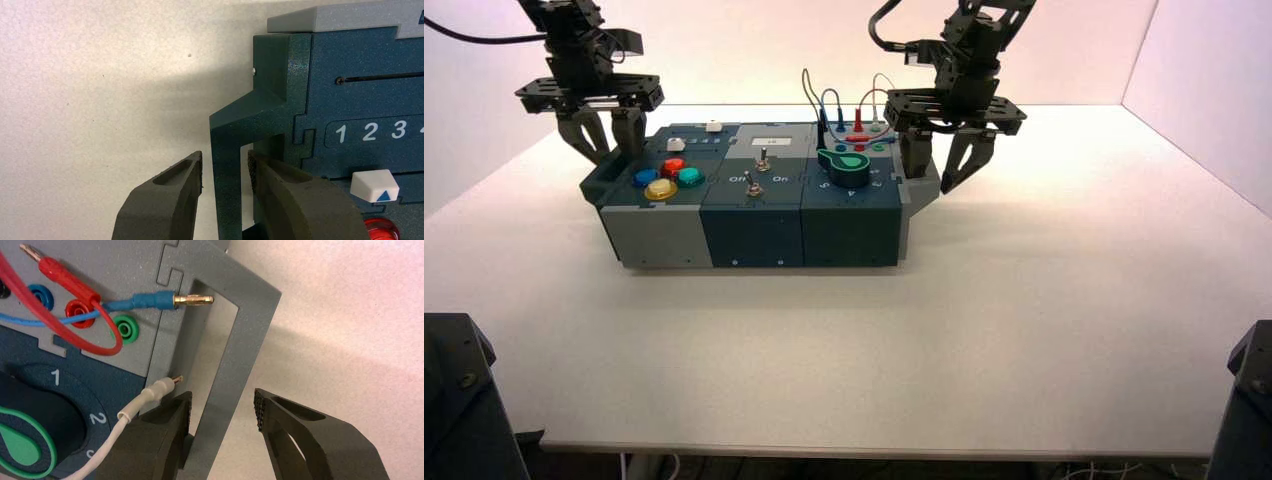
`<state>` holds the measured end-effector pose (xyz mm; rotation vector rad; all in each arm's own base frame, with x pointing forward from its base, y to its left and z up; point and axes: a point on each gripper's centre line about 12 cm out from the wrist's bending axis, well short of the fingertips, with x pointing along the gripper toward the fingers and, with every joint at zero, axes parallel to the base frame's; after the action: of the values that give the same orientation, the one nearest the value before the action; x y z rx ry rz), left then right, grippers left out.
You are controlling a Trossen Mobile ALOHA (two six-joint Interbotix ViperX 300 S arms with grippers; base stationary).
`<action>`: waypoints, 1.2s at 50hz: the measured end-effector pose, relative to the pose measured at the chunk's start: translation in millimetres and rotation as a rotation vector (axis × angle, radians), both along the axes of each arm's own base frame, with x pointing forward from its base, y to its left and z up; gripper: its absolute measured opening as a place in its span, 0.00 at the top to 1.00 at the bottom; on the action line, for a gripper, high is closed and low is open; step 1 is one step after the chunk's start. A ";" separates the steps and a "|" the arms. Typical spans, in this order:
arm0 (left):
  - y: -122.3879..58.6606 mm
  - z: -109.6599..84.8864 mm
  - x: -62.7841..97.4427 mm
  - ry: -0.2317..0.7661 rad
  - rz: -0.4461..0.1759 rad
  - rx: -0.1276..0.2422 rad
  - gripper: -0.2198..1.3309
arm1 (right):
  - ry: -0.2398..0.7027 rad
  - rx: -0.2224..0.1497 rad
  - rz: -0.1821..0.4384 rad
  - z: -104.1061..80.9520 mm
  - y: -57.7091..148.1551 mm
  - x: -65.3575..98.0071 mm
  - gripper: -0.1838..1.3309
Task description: Move the box to the left.
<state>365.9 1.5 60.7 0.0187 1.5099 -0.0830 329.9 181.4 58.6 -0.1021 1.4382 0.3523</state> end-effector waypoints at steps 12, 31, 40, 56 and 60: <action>-0.1 5.6 3.7 0.006 -0.008 -0.001 0.22 | 0.013 -0.004 0.004 2.6 -0.2 -1.3 0.10; -0.9 32.4 4.4 -0.025 -0.014 -0.002 0.22 | -0.034 0.017 0.017 30.2 2.2 1.1 0.10; -1.2 45.7 2.7 -0.039 -0.022 -0.004 0.22 | -0.052 0.025 0.033 43.0 5.6 -1.1 0.09; -1.5 85.0 -3.1 -0.118 -0.035 -0.001 0.22 | -0.114 0.057 0.054 75.2 11.0 -4.7 0.10; -1.4 90.8 -5.5 -0.127 -0.036 0.000 0.22 | -0.124 0.059 0.058 80.3 10.3 -5.5 0.09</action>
<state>360.4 0.1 151.5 0.0503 1.3824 -0.1087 324.4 191.7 139.0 -0.1160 1.3037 0.4280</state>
